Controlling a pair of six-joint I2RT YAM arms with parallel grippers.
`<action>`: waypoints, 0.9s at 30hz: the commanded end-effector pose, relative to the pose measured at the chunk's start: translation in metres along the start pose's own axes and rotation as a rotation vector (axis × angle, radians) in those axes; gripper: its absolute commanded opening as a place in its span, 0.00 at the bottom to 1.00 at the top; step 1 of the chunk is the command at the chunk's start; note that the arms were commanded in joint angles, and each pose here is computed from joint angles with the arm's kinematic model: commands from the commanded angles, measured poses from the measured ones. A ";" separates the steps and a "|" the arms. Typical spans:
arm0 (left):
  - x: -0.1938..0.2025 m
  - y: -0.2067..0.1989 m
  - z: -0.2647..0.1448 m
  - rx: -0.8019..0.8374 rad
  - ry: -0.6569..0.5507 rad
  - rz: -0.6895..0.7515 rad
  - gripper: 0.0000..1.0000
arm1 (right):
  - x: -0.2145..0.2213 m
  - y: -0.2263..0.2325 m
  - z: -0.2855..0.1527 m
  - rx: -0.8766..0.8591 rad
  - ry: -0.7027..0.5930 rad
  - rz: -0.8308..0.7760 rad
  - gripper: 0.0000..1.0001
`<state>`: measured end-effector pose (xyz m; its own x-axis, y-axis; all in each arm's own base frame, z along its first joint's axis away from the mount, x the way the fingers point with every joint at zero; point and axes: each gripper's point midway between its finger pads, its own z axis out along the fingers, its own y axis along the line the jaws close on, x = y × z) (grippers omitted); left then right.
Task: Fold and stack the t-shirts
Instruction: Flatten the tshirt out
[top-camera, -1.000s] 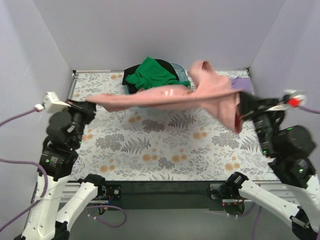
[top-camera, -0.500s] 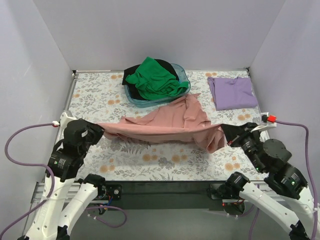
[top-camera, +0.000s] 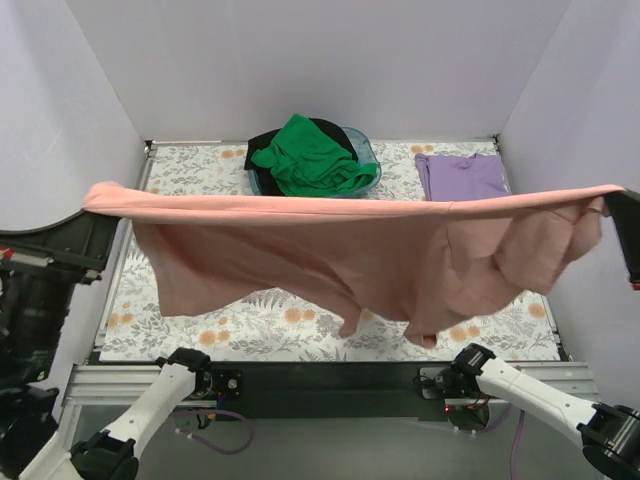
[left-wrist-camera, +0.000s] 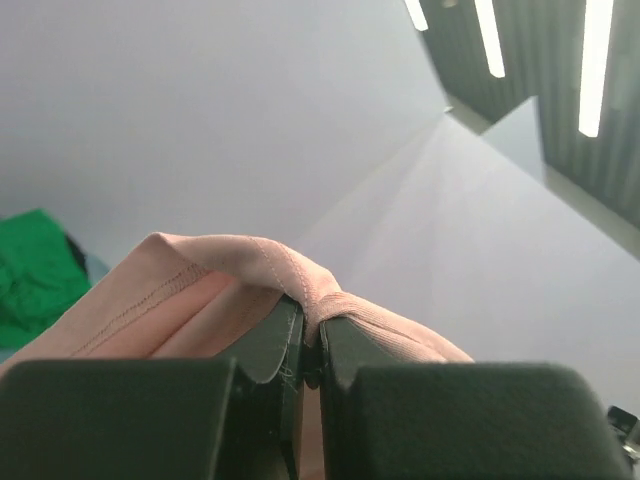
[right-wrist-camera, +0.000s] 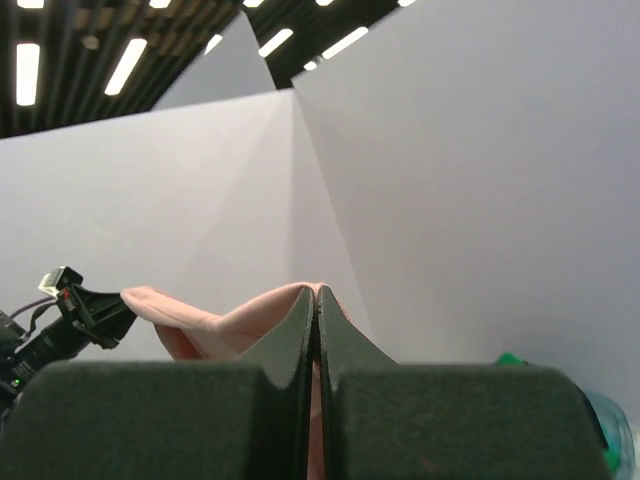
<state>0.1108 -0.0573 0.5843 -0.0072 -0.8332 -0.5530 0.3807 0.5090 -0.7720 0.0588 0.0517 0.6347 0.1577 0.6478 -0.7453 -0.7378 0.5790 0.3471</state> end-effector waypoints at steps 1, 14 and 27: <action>-0.011 -0.029 -0.002 0.088 -0.004 0.052 0.00 | -0.036 0.030 0.007 -0.128 -0.092 -0.057 0.01; 0.074 0.184 0.090 -0.530 0.024 0.122 0.02 | 0.110 -0.166 0.063 0.754 0.095 -0.384 0.01; 0.191 0.456 0.093 -1.390 0.321 0.228 0.87 | 0.363 -0.386 0.064 0.877 0.678 -0.342 0.33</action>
<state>0.3558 -0.0220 0.1211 -0.4352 -0.7012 -0.5647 -0.7402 0.6357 -0.2189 0.4131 0.0618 0.2176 -0.4010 0.0402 -0.9152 0.1780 0.9834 -0.0349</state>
